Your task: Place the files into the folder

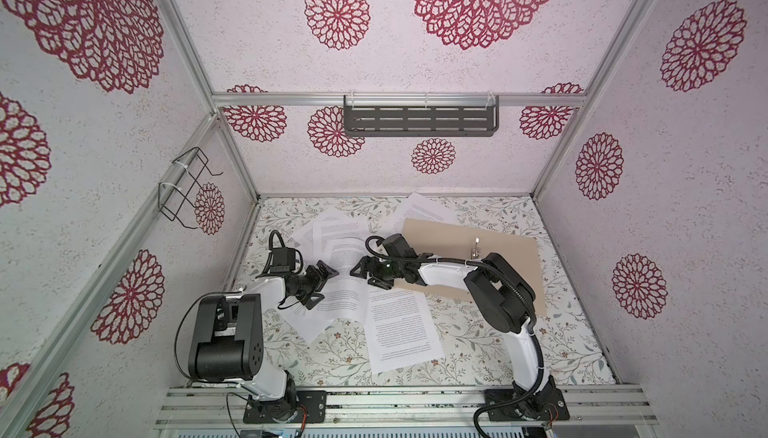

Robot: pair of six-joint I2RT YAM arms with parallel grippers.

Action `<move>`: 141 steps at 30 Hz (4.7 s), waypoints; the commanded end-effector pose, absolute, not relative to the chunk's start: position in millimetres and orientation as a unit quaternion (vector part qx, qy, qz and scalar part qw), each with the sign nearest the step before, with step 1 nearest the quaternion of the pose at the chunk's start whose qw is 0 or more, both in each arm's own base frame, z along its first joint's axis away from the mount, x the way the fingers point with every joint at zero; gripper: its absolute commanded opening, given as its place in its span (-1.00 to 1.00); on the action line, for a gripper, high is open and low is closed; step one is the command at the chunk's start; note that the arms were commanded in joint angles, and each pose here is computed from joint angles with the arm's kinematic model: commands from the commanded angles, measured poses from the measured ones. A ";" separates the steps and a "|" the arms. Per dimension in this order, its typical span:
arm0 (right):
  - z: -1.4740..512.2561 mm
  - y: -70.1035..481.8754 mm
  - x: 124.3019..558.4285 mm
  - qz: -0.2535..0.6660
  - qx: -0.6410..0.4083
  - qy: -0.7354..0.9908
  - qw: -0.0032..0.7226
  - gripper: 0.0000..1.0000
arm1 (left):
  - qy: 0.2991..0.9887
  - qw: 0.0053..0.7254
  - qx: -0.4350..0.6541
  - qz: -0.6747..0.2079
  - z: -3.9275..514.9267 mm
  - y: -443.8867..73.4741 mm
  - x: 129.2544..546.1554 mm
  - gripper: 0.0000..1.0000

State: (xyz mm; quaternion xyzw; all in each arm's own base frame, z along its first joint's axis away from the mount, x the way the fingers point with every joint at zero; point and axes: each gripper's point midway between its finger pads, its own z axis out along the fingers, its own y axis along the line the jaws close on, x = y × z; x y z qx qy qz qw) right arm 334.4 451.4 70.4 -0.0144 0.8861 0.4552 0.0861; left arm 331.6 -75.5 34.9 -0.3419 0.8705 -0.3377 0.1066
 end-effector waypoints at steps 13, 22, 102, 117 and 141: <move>66.3 395.2 418.0 0.231 -0.116 0.949 0.182 0.69 | 0.887 0.019 -0.376 -0.267 -13.3 -70.8 284.1 0.95; 49.5 388.3 439.5 0.214 -0.112 0.951 0.192 0.68 | 0.887 0.017 -0.377 -0.267 -15.0 -70.8 282.7 0.95; 80.4 467.2 350.2 0.491 0.000 0.862 0.121 0.20 | 0.881 0.012 -0.378 -0.283 -14.9 -77.1 284.7 0.95; 86.2 445.5 347.5 0.472 0.021 0.870 0.142 0.03 | 0.882 0.016 -0.379 -0.278 -14.4 -74.5 283.1 0.95; 106.3 426.2 375.9 0.377 -0.054 0.902 0.203 -1.00 | 0.891 0.145 -0.274 -0.332 93.1 -85.2 333.3 0.95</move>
